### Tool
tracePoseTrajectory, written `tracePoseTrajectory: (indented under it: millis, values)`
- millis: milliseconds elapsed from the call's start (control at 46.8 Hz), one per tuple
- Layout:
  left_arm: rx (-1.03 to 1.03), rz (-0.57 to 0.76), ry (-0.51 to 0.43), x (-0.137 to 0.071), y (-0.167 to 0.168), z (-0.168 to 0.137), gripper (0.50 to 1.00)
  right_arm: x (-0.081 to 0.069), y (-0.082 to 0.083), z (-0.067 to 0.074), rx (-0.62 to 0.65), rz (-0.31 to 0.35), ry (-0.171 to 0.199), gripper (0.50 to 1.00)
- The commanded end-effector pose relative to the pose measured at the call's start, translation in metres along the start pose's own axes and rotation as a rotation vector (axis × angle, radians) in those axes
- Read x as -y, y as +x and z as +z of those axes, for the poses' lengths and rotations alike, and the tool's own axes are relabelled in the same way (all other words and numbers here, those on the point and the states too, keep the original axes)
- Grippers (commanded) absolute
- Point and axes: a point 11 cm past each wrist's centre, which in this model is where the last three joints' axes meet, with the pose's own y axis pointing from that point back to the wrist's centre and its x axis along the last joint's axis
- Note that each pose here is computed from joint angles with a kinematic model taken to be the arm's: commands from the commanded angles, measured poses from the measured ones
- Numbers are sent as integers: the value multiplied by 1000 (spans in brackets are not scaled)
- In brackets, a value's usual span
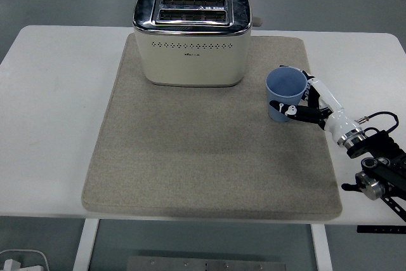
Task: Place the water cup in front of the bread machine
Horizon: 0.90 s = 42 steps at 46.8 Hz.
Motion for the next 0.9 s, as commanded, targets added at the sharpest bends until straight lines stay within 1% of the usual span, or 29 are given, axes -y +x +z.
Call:
tracePoseTrajectory:
  millis: [0,150,235,363,513,620,705,876]
  values:
    - [0,-1,-1,0,0,1,996,0,-1,0,5,-4,-3,500]
    - [0,0,0,0,0,0,996,0,-1,-2,7,-6,2,500]
    - [0,0,0,0,0,0,996,0,2,-3,6,-1,3,500]
    - [0,0,0,0,0,0,996,4,7,-13,-1,1,22,500]
    - [0,0,-1,0,0,0,996,4,4,-22,9,-13,46,500]
    - [0,0,0,0,0,0,996,5,-3,-31,29,-30,69,500]
    - [0,0,-1,0,0,0,996,2,-2,-38,28,-37,83,500]
    - [0,0,0,0,0,0,996,2,-11,-49,43,-69,111,500]
